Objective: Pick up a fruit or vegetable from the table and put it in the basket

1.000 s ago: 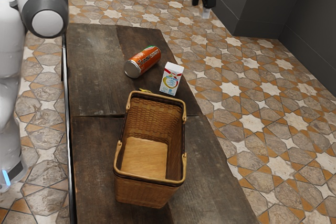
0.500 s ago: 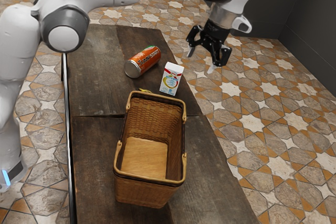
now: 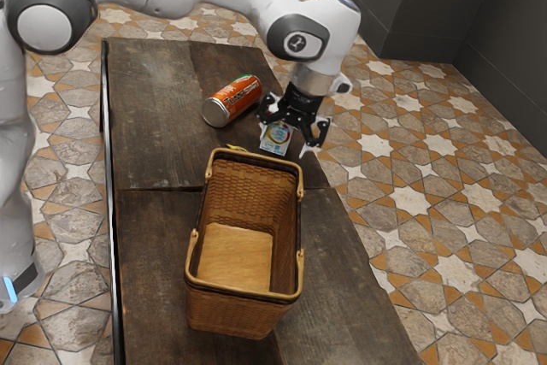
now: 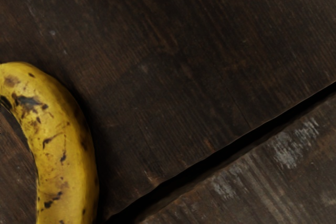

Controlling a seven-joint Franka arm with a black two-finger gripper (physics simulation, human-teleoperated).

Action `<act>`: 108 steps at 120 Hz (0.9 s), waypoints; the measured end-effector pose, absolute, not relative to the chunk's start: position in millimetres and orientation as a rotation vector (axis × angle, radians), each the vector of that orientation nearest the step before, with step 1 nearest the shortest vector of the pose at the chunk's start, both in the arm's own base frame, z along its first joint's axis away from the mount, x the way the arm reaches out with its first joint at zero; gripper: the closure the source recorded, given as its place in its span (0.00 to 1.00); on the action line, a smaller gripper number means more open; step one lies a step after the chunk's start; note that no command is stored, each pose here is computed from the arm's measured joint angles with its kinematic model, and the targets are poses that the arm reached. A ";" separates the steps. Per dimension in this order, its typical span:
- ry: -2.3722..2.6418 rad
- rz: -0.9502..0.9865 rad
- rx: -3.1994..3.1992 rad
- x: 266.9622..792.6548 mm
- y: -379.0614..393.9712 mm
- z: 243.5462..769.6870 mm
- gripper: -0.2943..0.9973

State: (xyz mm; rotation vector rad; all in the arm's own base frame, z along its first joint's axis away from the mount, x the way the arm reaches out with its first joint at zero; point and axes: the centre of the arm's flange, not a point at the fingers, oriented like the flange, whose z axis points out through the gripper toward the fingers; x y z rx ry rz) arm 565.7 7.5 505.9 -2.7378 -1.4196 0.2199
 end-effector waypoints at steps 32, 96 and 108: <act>-1.654 0.085 -2.681 532.0 37.1 496.2 0.23; -1.783 0.041 -2.637 488.7 23.6 488.9 0.23; -1.771 0.029 -2.612 486.5 25.9 483.7 0.23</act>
